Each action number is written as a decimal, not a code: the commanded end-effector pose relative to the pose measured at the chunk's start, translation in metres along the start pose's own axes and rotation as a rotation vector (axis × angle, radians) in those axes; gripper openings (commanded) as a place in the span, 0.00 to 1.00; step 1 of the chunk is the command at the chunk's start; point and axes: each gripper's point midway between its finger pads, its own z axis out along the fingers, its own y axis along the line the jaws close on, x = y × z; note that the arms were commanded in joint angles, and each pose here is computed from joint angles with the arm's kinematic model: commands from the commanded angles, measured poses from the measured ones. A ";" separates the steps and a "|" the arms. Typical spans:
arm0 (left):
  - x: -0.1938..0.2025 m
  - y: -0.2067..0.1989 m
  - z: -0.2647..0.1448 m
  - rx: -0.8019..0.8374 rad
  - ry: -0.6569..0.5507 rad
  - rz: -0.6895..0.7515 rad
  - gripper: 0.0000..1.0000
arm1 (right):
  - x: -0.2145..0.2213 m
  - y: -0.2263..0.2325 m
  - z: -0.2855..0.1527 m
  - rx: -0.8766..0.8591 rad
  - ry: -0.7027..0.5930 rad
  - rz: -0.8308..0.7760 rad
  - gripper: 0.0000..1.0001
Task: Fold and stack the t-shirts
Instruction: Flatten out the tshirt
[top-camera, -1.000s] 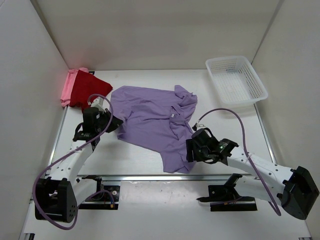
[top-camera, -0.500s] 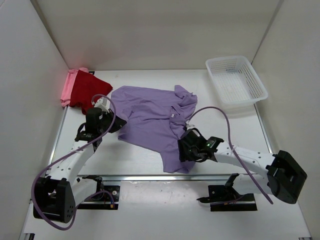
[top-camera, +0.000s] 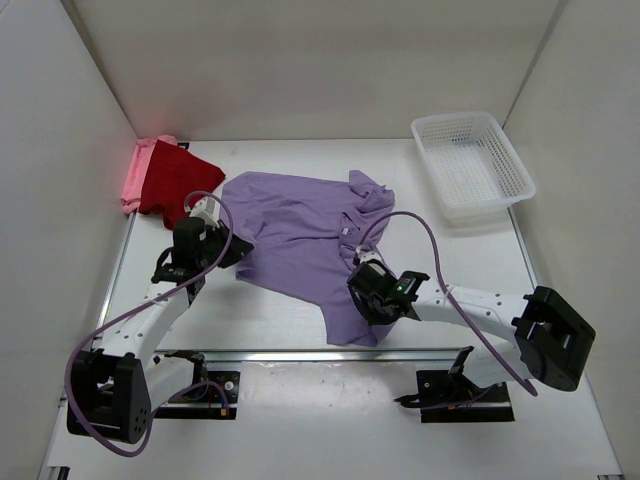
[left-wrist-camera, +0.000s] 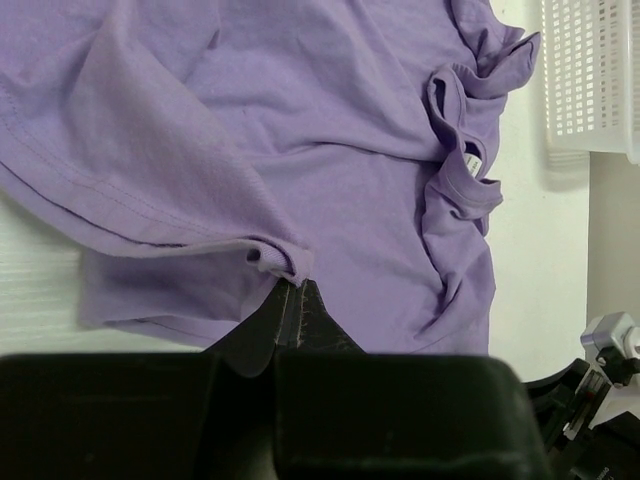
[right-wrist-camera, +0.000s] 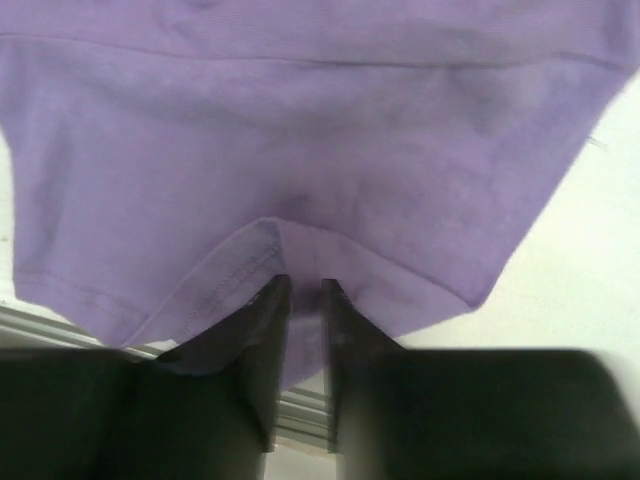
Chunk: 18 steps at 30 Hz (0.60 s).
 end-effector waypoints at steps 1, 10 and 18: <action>-0.006 -0.005 -0.001 0.030 -0.021 0.002 0.00 | 0.001 -0.013 -0.001 0.054 0.002 -0.028 0.15; -0.033 -0.005 -0.005 0.040 -0.063 -0.036 0.00 | 0.066 -0.029 -0.045 -0.019 0.197 0.114 0.01; -0.076 -0.007 -0.020 -0.002 -0.155 0.009 0.00 | 0.046 -0.041 -0.072 -0.086 0.102 0.241 0.32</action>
